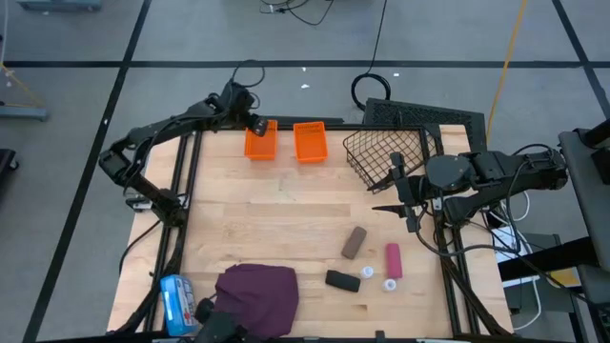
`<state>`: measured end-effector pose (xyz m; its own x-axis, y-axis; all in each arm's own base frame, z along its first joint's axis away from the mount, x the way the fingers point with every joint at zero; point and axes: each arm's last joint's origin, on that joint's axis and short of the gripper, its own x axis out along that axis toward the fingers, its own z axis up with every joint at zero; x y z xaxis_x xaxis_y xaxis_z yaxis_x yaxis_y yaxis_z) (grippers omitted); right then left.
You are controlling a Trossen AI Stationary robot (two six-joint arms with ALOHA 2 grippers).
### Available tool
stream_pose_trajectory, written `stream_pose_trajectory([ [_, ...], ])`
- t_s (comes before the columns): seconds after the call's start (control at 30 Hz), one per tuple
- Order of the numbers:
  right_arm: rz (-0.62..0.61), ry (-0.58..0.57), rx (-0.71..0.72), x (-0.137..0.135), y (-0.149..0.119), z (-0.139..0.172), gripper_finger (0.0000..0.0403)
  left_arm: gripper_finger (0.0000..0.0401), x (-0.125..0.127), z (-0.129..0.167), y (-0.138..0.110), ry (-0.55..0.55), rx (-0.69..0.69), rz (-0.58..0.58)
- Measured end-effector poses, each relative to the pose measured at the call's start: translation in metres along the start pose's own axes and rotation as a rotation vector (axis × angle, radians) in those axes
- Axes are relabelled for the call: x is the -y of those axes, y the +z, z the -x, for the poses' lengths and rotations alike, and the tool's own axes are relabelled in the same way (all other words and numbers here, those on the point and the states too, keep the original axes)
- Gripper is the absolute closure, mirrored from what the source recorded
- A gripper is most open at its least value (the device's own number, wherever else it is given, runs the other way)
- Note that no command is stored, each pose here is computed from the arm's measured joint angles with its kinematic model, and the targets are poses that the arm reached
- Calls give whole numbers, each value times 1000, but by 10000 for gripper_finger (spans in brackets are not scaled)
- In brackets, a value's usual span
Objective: Pick & Place Medicine items
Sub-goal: Put the bottom transparent pill bottle into the left orange bin
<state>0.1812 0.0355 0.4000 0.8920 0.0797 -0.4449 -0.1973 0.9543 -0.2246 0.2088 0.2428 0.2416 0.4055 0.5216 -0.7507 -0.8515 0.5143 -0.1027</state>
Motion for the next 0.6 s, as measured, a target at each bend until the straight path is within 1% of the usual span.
stream_pose_trajectory([
  [0.13,0,0,0,0,0,0,204,263,-4,-10,-15,5,-5,25],
  [0.3,-1,-2,12,0,1,0,204,263,-6,-18,-25,7,22,49],
  [0.43,-5,-5,25,0,2,0,204,263,-7,-19,-27,70,37,53],
  [0.6,-5,-6,29,1,3,0,204,263,0,-25,-29,74,39,54],
])
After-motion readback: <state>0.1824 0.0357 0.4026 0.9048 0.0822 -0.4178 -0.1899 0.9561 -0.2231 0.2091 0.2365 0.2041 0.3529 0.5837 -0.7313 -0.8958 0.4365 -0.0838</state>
